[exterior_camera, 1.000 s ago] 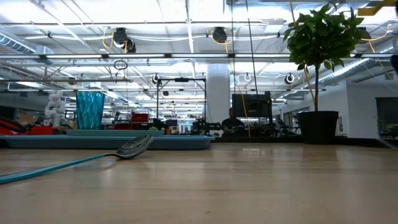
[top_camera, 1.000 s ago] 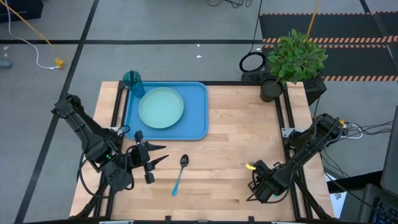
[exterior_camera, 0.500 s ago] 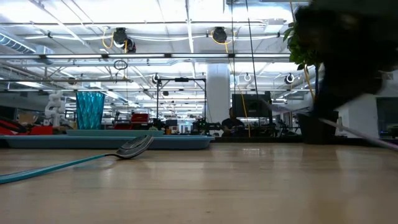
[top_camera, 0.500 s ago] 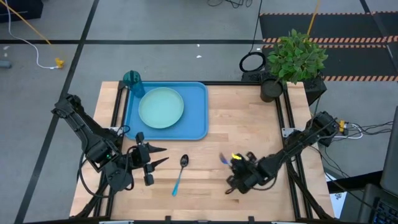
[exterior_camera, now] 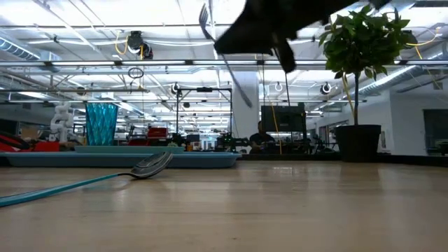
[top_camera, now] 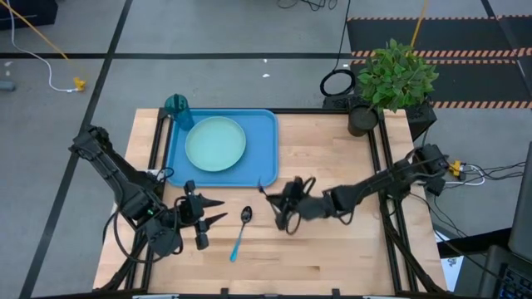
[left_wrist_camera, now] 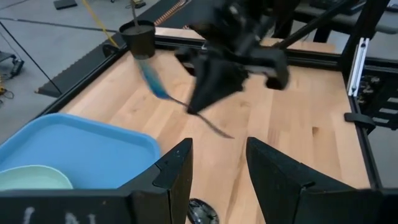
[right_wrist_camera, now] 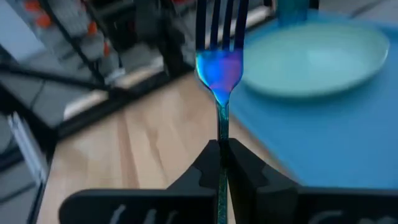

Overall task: Pick and place plate/cup/fork/spoon on tray
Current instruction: Put the fork on the blue tray

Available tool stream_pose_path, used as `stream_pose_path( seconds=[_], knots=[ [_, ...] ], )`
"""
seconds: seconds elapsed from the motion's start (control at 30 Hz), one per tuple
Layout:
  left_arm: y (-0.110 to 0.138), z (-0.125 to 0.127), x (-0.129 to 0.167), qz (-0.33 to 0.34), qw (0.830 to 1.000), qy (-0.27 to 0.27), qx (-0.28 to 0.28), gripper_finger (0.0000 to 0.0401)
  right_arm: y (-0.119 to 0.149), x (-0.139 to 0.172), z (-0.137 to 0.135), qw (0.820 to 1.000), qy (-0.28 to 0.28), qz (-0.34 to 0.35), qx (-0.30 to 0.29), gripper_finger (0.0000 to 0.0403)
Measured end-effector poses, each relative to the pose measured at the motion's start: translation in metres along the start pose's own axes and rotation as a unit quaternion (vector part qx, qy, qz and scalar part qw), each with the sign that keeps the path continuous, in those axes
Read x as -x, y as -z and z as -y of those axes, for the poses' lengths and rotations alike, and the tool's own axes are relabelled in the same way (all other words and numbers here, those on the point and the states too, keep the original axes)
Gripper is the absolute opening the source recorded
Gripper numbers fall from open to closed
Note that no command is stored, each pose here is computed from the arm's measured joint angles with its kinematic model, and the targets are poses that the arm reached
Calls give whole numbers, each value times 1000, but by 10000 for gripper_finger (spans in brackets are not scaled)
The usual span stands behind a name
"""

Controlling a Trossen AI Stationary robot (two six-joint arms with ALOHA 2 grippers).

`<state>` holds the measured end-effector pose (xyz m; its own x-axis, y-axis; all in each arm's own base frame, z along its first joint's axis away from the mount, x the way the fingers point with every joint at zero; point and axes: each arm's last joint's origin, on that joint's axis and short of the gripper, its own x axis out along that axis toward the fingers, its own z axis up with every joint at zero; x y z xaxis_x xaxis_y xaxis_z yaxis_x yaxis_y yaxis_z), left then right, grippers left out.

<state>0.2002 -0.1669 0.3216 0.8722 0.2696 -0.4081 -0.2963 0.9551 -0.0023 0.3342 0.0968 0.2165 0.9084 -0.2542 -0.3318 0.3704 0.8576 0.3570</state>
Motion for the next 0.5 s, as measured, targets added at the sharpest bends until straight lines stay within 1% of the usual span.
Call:
stream_pose_path(
  seconds=[0.13,0.3,0.4,0.5],
  knots=[
    [5,1,-3,5,1000,4,6,152,-20,-9,8,998,-7,57,-6,0],
    [9,1,-5,2,1000,1,7,152,-43,-22,24,990,-5,130,-47,0],
    [9,1,-5,2,1000,2,8,152,-50,-32,37,984,1,155,-83,0],
    [8,2,-5,5,1000,4,5,152,-55,-42,53,981,19,167,-99,0]
  ],
)
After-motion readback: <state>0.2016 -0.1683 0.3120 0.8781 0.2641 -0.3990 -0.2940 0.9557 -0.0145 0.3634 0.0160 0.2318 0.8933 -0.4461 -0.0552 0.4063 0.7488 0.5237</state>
